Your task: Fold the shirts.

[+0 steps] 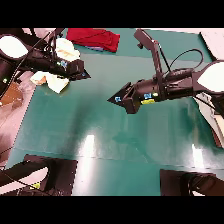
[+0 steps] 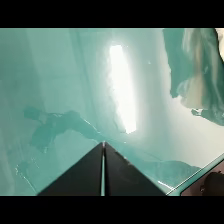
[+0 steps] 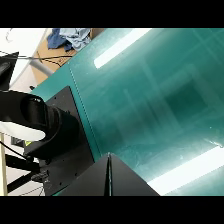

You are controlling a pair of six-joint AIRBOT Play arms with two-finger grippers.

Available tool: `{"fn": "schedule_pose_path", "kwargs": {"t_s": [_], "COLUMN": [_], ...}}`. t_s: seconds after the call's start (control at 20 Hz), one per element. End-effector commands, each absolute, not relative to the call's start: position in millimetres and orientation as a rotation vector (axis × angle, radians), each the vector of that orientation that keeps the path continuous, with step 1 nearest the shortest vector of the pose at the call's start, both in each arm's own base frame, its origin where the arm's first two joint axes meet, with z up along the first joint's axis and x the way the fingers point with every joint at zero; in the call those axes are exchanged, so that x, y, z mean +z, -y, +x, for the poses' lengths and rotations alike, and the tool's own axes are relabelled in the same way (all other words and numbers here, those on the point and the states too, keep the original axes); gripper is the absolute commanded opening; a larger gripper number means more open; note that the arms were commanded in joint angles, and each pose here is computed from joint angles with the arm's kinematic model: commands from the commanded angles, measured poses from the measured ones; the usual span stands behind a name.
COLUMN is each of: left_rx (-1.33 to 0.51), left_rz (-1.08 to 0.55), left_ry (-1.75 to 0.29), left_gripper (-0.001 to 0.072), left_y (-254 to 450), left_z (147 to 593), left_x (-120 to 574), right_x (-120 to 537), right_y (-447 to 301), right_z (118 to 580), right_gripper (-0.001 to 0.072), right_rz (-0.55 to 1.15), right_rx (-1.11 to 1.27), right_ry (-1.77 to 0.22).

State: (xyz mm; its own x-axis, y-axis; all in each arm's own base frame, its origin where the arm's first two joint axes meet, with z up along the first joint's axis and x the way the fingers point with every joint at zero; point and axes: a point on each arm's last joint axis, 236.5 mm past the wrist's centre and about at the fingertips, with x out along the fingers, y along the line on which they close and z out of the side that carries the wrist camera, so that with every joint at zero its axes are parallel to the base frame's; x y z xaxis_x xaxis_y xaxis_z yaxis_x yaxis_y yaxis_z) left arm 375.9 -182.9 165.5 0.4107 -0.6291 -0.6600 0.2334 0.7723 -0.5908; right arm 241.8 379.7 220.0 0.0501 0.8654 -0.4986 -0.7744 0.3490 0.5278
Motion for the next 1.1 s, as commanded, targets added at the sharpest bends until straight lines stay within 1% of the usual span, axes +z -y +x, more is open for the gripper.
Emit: {"fn": "schedule_pose_path", "kwargs": {"t_s": [0.0,1.05], "left_rx": [-0.566,-0.572], "left_rz": [-0.445,-0.466], "left_ry": [-1.010,-0.988], "left_gripper": [0.0025,0.0024], "left_y": [182.9,185.5], "left_z": [376.0,379.7], "left_x": [165.8,170.7], "right_x": [220.3,220.5], "right_y": [-379.8,-379.9], "right_z": [241.5,241.4], "right_gripper": [0.0022,0.0022], "right_rz": [0.128,0.129], "right_rx": [1.254,1.255], "right_ry": [-0.863,-0.863]}}
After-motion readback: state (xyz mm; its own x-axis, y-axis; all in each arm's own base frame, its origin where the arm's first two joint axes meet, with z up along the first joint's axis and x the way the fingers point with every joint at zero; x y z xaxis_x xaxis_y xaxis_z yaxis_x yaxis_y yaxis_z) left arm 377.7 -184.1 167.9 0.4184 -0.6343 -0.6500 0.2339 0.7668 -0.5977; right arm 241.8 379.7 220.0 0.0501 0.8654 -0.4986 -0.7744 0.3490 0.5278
